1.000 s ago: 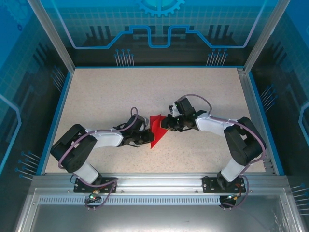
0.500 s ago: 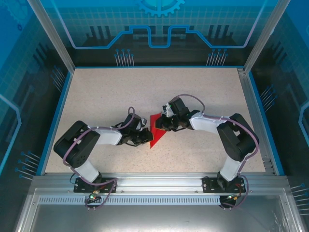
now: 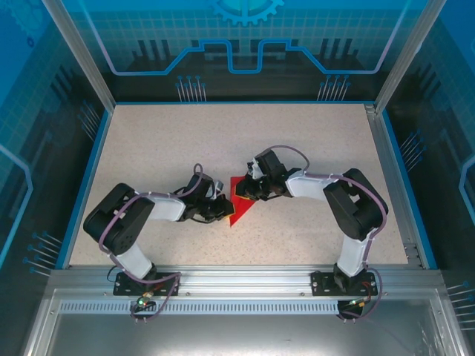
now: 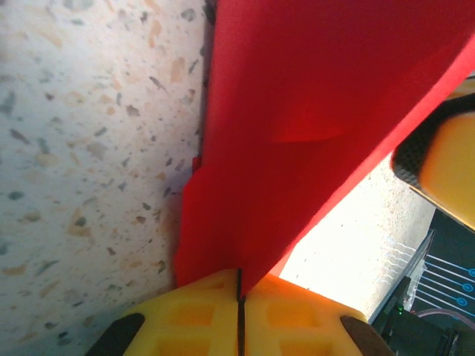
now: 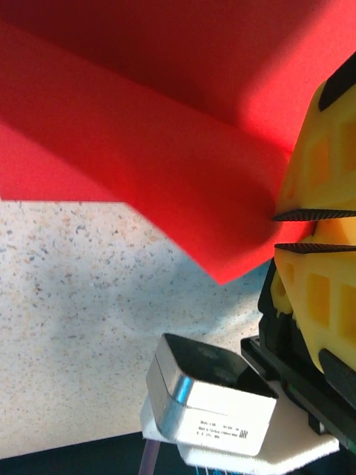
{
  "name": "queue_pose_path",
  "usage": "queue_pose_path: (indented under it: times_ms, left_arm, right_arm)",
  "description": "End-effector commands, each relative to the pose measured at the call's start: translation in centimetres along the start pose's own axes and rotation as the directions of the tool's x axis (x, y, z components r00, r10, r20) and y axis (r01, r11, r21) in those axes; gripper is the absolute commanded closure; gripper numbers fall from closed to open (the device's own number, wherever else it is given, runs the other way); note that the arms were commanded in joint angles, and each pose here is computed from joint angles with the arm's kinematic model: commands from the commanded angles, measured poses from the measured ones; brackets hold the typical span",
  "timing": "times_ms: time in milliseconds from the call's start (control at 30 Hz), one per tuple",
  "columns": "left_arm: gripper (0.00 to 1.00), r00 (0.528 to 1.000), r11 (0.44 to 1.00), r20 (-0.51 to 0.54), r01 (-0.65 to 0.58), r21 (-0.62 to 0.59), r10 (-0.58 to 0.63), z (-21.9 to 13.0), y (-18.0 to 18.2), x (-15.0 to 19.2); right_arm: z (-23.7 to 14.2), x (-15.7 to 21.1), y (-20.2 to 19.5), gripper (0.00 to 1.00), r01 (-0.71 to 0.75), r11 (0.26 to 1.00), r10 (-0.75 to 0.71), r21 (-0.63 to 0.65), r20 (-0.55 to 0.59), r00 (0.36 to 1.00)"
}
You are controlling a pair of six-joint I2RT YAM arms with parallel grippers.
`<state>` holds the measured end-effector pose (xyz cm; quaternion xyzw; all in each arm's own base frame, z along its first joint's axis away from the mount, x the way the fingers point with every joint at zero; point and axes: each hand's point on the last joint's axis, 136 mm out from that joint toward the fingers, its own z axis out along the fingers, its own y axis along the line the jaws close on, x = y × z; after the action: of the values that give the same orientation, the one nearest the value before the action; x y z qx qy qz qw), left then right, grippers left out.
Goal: Fold a paper plane with a square sheet of paper (pick it up from the middle)
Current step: Fourth fold the wing at the center of the table.
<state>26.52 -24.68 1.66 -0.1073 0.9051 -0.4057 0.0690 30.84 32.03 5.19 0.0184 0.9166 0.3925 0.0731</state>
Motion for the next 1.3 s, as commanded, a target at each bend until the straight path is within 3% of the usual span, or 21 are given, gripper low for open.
queue_pose_path:
  times_ms: [0,467,967,1267]
  left_arm:
    - [0.9,0.998,0.999,-0.035,0.053,0.012,-0.053,0.0,0.5,0.4]
    - [0.91,0.989,0.995,-0.115,0.094,0.015,-0.092,1.0,0.4,0.5]
    - [0.91,0.985,0.994,-0.135,0.106,0.001,-0.105,1.1,0.8,0.9]
    - [0.91,0.981,0.994,-0.161,0.105,-0.013,-0.106,1.2,1.0,1.2]
  right_arm:
    - [0.3,-0.4,0.1,0.81,-0.012,1.0,0.012,0.004,0.004,1.0]
    - [-0.3,0.0,3.0,0.8,0.058,0.996,-0.059,-0.074,-0.017,0.998]
    - [1.8,-1.0,-0.3,0.8,-0.021,0.999,0.021,0.026,-0.01,1.0]
    - [0.5,-1.0,0.0,0.8,-0.013,1.0,0.012,0.027,0.018,1.0]
